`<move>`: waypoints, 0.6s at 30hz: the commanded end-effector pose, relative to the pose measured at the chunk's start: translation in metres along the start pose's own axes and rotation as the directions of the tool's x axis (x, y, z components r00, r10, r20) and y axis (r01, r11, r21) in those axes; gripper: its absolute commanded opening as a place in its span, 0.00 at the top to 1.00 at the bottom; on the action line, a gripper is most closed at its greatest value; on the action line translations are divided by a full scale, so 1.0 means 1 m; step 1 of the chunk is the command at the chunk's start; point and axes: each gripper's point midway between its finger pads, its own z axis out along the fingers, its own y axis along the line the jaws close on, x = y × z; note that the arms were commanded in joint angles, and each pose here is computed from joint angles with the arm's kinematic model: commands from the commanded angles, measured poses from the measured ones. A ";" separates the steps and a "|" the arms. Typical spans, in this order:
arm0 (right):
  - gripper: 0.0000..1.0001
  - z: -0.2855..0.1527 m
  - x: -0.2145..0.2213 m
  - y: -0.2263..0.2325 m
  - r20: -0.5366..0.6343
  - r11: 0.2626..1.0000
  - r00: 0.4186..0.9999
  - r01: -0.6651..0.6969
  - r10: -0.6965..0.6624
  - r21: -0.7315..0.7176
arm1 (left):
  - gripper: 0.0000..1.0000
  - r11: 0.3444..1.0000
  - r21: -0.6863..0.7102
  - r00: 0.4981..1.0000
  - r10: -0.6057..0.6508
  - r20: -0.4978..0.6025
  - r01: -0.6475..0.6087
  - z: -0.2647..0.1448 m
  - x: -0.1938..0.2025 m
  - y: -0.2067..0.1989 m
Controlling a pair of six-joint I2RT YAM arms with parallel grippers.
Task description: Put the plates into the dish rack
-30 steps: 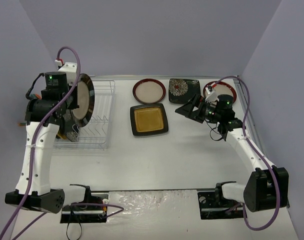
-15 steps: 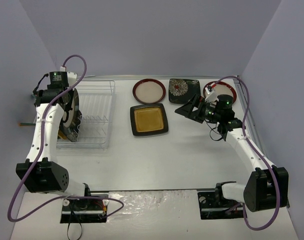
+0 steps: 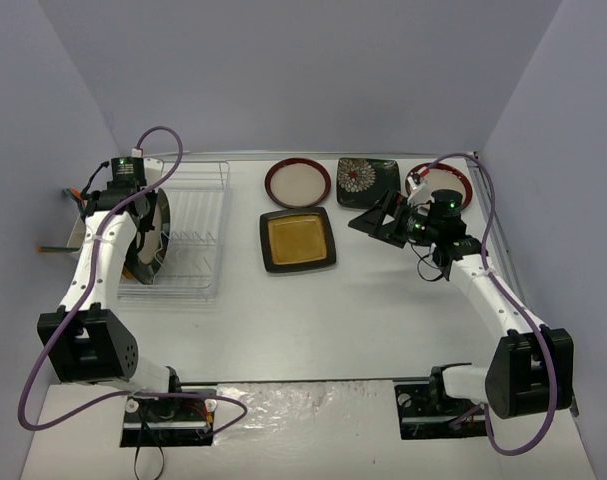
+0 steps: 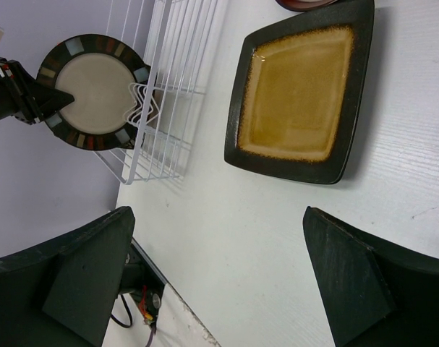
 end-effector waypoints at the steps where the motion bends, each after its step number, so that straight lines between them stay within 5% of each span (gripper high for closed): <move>1: 0.00 0.003 -0.012 0.011 0.030 0.998 0.998 0.059 -0.058 -0.037 | 0.97 0.991 -0.101 0.982 -0.069 0.179 0.088 -0.013 -0.040 0.031; 18: 0.01 0.013 -0.010 -0.004 0.024 0.999 0.999 0.037 -0.038 0.031 | 0.45 0.989 -0.098 0.980 -0.095 0.177 0.114 -0.016 -0.030 0.029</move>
